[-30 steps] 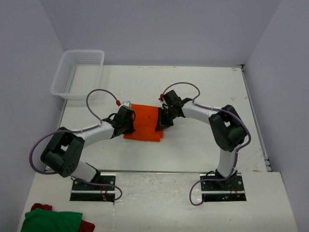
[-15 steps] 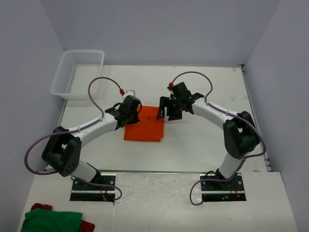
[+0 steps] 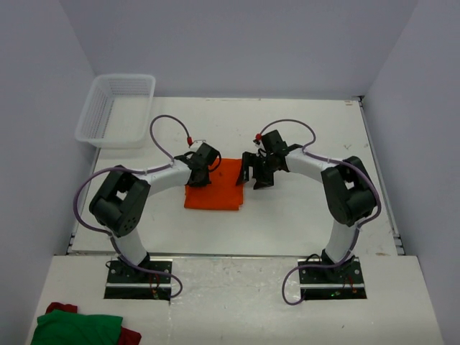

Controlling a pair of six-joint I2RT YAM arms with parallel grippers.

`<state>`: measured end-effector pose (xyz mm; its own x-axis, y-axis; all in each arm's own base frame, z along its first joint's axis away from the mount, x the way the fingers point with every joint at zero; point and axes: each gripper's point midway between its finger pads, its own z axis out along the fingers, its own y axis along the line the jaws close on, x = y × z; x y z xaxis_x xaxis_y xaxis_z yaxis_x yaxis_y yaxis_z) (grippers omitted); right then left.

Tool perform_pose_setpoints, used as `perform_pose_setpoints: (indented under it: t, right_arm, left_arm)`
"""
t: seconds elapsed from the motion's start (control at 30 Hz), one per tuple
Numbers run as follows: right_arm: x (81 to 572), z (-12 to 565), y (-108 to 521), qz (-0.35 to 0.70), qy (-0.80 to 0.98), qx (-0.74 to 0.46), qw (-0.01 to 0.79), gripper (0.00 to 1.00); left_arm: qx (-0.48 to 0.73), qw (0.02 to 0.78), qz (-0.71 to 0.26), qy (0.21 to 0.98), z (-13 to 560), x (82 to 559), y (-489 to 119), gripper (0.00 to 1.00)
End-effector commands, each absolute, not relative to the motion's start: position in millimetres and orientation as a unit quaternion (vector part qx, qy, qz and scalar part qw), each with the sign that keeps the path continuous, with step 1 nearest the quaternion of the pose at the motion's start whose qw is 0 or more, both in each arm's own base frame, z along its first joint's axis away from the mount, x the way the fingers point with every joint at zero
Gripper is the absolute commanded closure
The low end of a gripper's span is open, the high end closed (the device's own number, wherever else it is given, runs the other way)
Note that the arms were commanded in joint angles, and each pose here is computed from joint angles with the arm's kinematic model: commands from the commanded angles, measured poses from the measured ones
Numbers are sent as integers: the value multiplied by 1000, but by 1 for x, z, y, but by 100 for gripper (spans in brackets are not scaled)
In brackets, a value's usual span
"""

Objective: Fold and stack the t-shirts
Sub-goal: Fold the long partially folded tshirt into a neat square, then put the neatly folded tshirt into the corner of the board with the right arm

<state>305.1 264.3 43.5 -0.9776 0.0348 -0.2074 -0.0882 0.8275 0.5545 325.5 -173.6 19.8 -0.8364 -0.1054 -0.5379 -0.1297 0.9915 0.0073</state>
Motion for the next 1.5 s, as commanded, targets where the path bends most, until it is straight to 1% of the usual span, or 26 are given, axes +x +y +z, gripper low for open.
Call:
perform_pose_setpoints:
  t: [0.0, 0.17, 0.47, 0.6, 0.73, 0.83, 0.93, 0.97, 1.0, 1.03, 1.07, 1.1, 1.13, 1.17, 1.3, 1.37, 1.4, 1.43, 1.47]
  right_arm:
    - [308, 40, 272, 325, 941, -16, 96, 20]
    - [305, 34, 284, 358, 931, -9, 66, 21]
    - [302, 23, 287, 366, 929, 16, 54, 22]
    - [303, 17, 295, 367, 929, 26, 44, 22]
    - [309, 24, 316, 377, 925, 23, 44, 23]
    - [314, 18, 321, 365, 930, 28, 43, 25]
    - [322, 16, 324, 361, 931, 30, 53, 28]
    - [326, 19, 326, 361, 931, 27, 57, 30]
    - [327, 17, 328, 356, 933, 25, 56, 36]
    - [328, 15, 328, 352, 934, 23, 57, 36]
    - [329, 14, 327, 346, 936, 23, 62, 44]
    - [330, 13, 325, 342, 937, 25, 65, 49]
    - [329, 13, 323, 337, 939, 28, 69, 61]
    - [329, 12, 321, 332, 940, 30, 73, 65]
    - [332, 10, 312, 305, 948, 32, 90, 67]
    - [333, 9, 311, 299, 950, 27, 85, 71]
    - [334, 8, 311, 298, 950, 22, 87, 79]
    - [336, 8, 310, 290, 953, 22, 87, 91]
    - [338, 7, 308, 284, 955, 20, 89, 96]
  left_arm:
    - [-76, 280, 41, 956, 15, 330, -166, 100]
    - [-80, 266, 42, 960, 3, 329, -160, 100]
    - [-82, 258, 30, 962, -5, 322, -158, 100]
    - [-83, 258, 14, 962, -4, 319, -162, 100]
    - [-83, 256, 7, 963, -4, 313, -161, 100]
    - [-83, 259, 0, 962, 0, 312, -162, 100]
    - [-83, 259, -6, 962, 0, 308, -161, 100]
    - [-82, 257, -8, 963, 0, 306, -161, 100]
    - [-82, 257, -13, 963, 0, 305, -162, 100]
    - [-81, 256, -14, 963, 0, 304, -162, 100]
    - [-81, 257, -17, 963, 0, 304, -163, 100]
    - [-80, 256, -18, 963, 0, 303, -163, 100]
    - [-79, 257, -18, 963, 0, 303, -163, 100]
    - [-78, 256, -17, 963, 0, 303, -163, 100]
    - [-78, 257, -18, 963, -1, 302, -162, 100]
    - [-77, 254, -23, 964, -2, 301, -163, 100]
    - [-75, 253, -24, 964, -4, 300, -165, 100]
    - [-75, 253, -27, 964, -5, 300, -166, 100]
    - [-74, 253, -29, 964, -5, 301, -166, 100]
